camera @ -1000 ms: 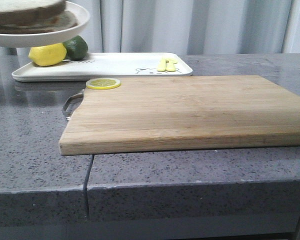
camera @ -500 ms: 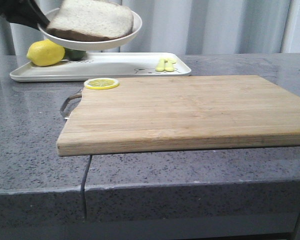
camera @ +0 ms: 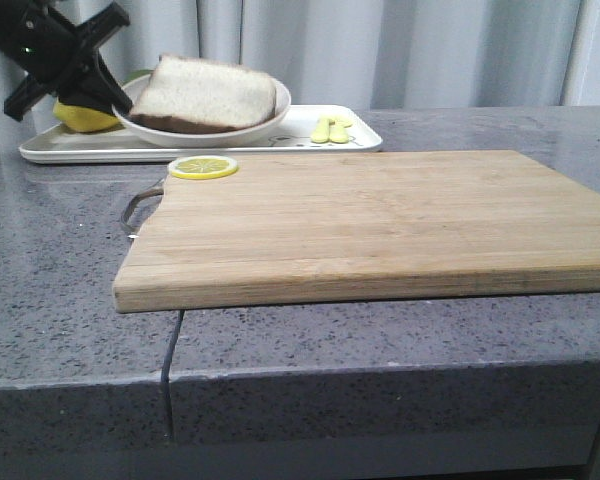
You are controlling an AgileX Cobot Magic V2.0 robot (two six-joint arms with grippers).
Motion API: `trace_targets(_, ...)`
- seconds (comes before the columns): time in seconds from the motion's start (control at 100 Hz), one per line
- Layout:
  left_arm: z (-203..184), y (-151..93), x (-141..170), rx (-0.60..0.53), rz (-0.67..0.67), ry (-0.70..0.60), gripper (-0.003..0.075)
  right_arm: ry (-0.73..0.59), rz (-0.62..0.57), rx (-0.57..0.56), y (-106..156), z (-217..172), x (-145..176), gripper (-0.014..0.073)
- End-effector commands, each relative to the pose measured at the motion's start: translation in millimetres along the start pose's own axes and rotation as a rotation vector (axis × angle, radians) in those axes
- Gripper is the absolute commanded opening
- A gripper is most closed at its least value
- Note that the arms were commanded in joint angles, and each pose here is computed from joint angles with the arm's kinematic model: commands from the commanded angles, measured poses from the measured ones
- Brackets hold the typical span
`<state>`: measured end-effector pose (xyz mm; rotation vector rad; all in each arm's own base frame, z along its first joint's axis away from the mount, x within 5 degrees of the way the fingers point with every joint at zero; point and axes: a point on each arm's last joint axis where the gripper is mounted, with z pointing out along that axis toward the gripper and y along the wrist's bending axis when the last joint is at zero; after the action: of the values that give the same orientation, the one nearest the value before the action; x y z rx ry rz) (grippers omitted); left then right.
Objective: Place bread and move sandwich to tray
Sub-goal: 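Lift the plate and carry it with the left gripper onto the tray, then lower the plate onto the tray and release with the left gripper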
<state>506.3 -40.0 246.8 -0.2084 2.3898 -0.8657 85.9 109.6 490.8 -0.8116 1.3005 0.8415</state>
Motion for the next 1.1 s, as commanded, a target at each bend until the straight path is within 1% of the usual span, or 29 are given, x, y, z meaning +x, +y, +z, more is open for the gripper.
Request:
trace_targets(0.0, -28, -33, -18, 0.092, -0.013, -0.119, -0.0020, -0.084, 0.003, 0.047, -2, -5, -14, -0.0062)
trace_targets(0.16, -22, -28, -19, 0.080, -0.023, -0.136, -0.0020, -0.087, 0.003, 0.052, -3, -5, -14, -0.0062)
trace_targets(0.35, -22, -27, -21, 0.075, -0.024, -0.160, -0.0018, -0.087, 0.003, 0.052, -3, -5, -14, -0.0062)
trace_targets(0.4, -22, -27, -21, 0.075, -0.024, -0.160, -0.0008, -0.087, 0.003, 0.052, -3, -5, -14, -0.0062)
trace_targets(0.45, -22, -27, -21, 0.075, -0.024, -0.160, 0.0028, -0.087, 0.003, 0.052, -3, -5, -14, -0.0062)
trace_targets(0.5, -22, -27, -21, 0.076, -0.026, -0.161, 0.0085, -0.087, 0.003, 0.052, -3, -5, -14, -0.0062)
trace_targets(0.55, -22, -28, -21, 0.082, -0.030, -0.159, 0.0162, -0.087, 0.003, 0.052, -3, -5, -14, -0.0062)
trace_targets(0.6, -22, -28, -21, 0.084, -0.032, -0.158, 0.0216, -0.087, 0.003, 0.052, -3, -5, -14, -0.0062)
trace_targets(0.66, -22, -28, -21, 0.085, -0.031, -0.153, 0.0241, -0.087, 0.003, 0.052, -3, -5, -14, -0.0062)
trace_targets(0.8, -30, -33, -22, 0.095, -0.024, -0.155, 0.0239, -0.077, -0.012, 0.054, -3, -5, -13, -0.0062)
trace_targets(0.85, -37, -35, -24, 0.097, -0.019, -0.166, 0.0224, -0.063, -0.035, 0.059, -3, -5, -12, -0.0062)
trace_targets(0.92, -50, -42, -26, 0.105, 0.016, -0.176, 0.0169, -0.034, -0.081, 0.068, -4, -5, -10, -0.0062)
trace_targets(1.04, -76, -54, -30, 0.114, 0.059, -0.202, 0.0019, 0.026, -0.171, 0.085, -6, -5, -5, -0.0062)
trace_targets(1.07, -83, -57, -31, 0.117, 0.070, -0.210, -0.0011, 0.041, -0.188, 0.086, -6, -5, -3, -0.0062)
trace_targets(1.09, -87, -60, -31, 0.121, 0.079, -0.217, -0.0018, 0.051, -0.199, 0.086, -6, -5, -2, -0.0062)
